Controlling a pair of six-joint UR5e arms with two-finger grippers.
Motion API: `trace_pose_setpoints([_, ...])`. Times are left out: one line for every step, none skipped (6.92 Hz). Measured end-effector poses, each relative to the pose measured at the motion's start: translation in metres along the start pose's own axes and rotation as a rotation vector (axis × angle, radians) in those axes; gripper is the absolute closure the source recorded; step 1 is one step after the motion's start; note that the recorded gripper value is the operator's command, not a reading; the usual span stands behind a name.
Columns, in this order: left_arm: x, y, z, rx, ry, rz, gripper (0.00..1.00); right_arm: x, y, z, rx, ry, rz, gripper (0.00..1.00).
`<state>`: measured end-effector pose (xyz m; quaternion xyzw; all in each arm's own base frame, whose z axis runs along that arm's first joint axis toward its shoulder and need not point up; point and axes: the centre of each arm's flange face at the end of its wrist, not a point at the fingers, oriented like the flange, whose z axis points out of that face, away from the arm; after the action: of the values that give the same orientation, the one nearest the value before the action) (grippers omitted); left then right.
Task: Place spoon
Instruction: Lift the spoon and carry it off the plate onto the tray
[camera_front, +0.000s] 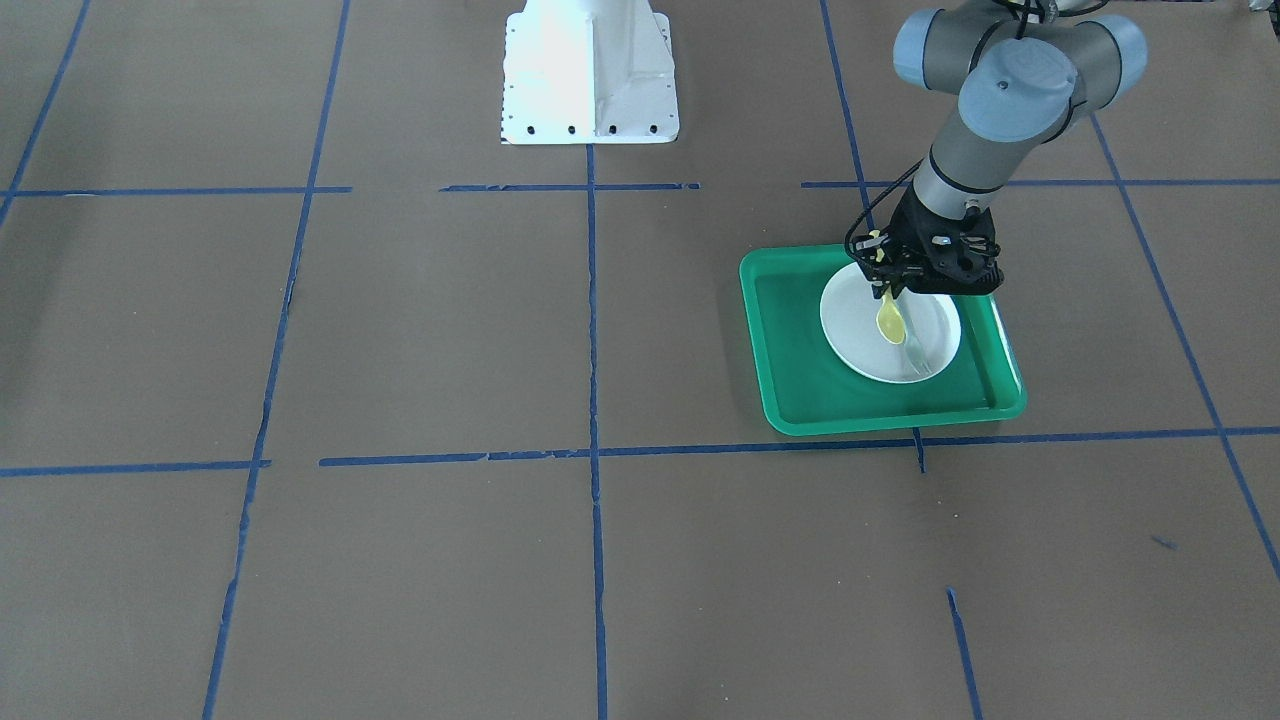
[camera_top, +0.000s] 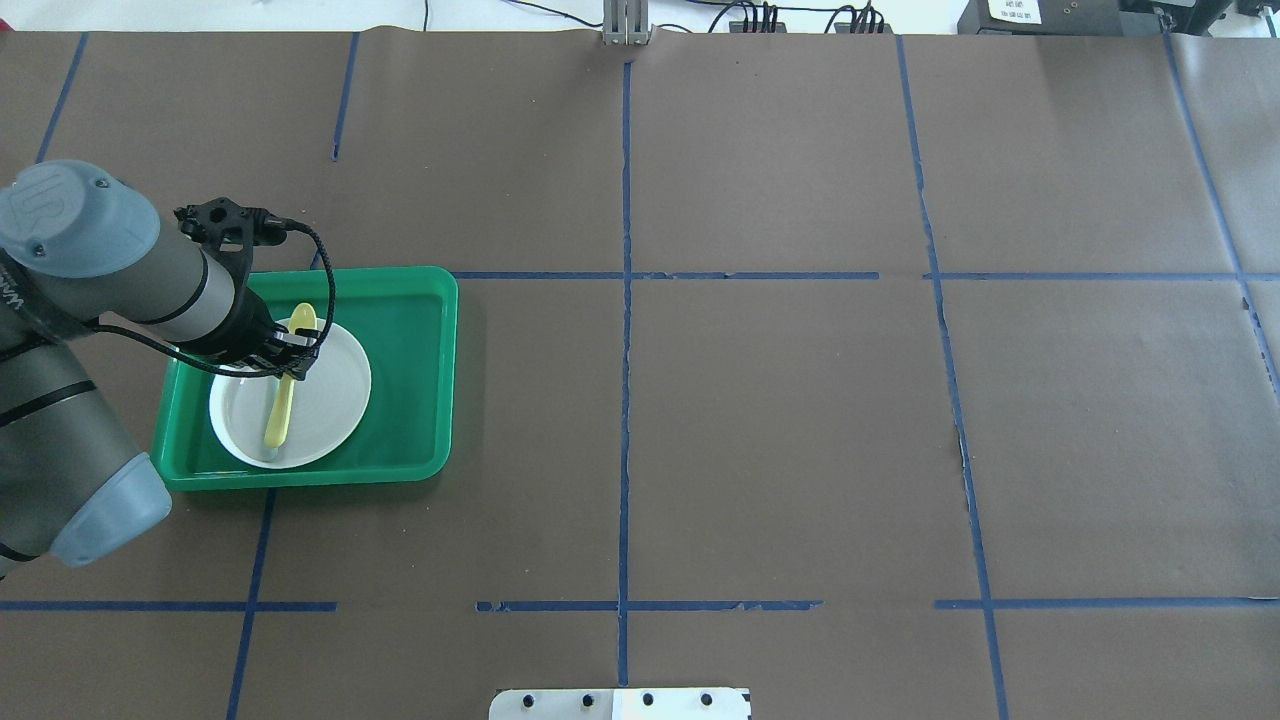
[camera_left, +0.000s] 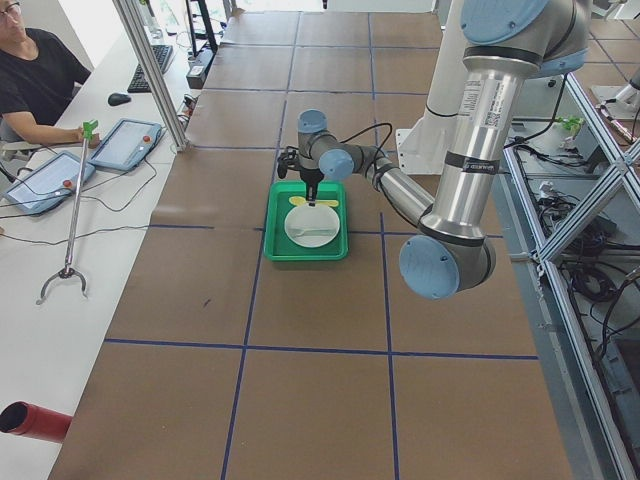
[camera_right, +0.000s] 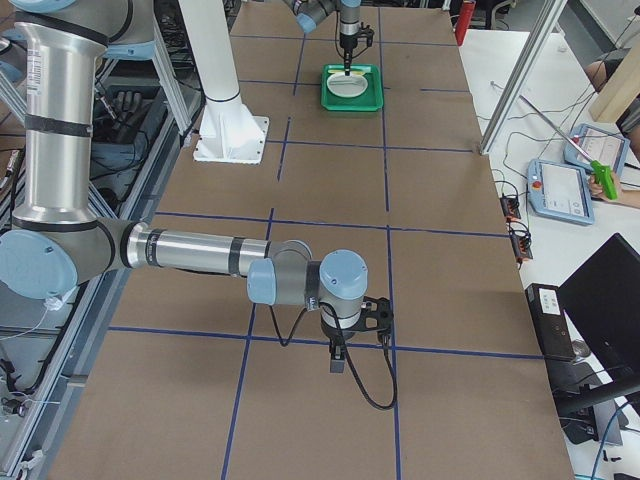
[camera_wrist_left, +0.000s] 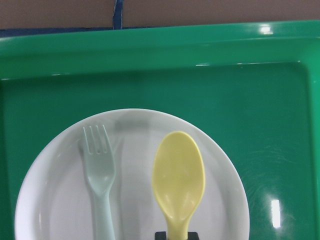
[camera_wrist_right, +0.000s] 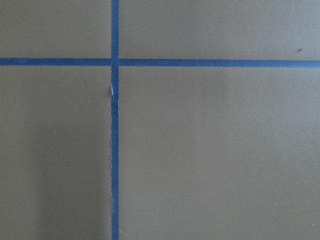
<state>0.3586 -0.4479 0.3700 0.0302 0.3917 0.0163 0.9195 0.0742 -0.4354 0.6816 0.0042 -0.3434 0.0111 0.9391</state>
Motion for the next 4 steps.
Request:
trace_pose_setpoints([0.014, -0.009, 0.002, 0.001, 0.007, -0.011, 1.00, 0.000, 0.000, 0.000, 0.000, 0.000, 0.000, 0.00])
trace_pose_setpoints([0.032, -0.017, 0.006, 0.001, 0.016, -0.033, 1.00, 0.000, 0.000, 0.000, 0.000, 0.000, 0.000, 0.00])
trace_pose_setpoints([0.050, -0.021, 0.011, -0.004, 0.024, -0.053, 1.00, 0.000, 0.000, 0.000, 0.000, 0.000, 0.000, 0.00])
trace_pose_setpoints([0.061, -0.021, 0.018, -0.012, 0.028, -0.068, 1.00, 0.000, 0.000, 0.000, 0.000, 0.000, 0.000, 0.00])
